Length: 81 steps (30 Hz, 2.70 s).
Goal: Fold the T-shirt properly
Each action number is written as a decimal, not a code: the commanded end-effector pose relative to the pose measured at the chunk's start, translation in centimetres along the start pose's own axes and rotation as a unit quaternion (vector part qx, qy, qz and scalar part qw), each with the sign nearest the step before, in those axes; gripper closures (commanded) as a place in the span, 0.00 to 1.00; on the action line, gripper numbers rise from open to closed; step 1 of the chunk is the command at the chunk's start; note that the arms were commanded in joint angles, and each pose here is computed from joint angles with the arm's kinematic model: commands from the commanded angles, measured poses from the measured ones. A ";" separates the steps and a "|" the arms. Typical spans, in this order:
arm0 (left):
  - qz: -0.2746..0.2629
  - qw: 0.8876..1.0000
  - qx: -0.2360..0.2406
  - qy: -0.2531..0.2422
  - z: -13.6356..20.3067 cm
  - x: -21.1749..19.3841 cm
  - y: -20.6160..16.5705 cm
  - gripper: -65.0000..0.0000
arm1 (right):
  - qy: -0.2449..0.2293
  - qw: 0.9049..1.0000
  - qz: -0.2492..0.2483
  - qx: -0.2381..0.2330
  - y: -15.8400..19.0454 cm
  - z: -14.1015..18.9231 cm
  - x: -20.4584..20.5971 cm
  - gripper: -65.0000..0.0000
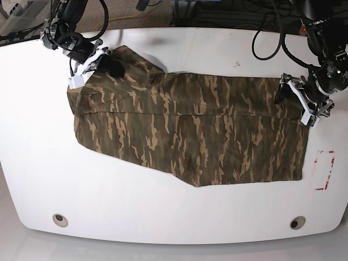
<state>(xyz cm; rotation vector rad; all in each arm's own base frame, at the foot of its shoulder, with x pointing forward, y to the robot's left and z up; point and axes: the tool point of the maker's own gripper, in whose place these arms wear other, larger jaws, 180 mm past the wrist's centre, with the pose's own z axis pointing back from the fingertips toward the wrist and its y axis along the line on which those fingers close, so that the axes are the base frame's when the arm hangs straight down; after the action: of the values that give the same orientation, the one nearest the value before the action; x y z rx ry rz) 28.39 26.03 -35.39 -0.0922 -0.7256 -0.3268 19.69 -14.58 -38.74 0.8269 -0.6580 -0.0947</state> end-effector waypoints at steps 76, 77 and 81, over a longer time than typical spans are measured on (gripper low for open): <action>-0.079 0.989 0.090 0.093 -2.4 -1.6 2.3 0.11 | 0.002 0.994 0.095 -0.050 -2.2 0.2 6.8 1.00; -0.079 0.989 0.090 0.093 -2.4 -1.6 2.3 0.11 | 0.003 0.993 0.100 -0.055 -2.2 0.1 7.2 1.00; -0.079 0.988 0.090 0.094 -2.4 -1.7 2.3 0.11 | -0.005 0.991 0.117 -0.057 -2.0 0.1 8.8 1.00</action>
<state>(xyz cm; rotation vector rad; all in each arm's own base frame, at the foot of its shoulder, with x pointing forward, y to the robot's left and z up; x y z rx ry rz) 28.69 27.74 -39.38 0.1453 -0.5400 -0.4064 25.64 -18.25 -37.55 0.6390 -0.6746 0.0552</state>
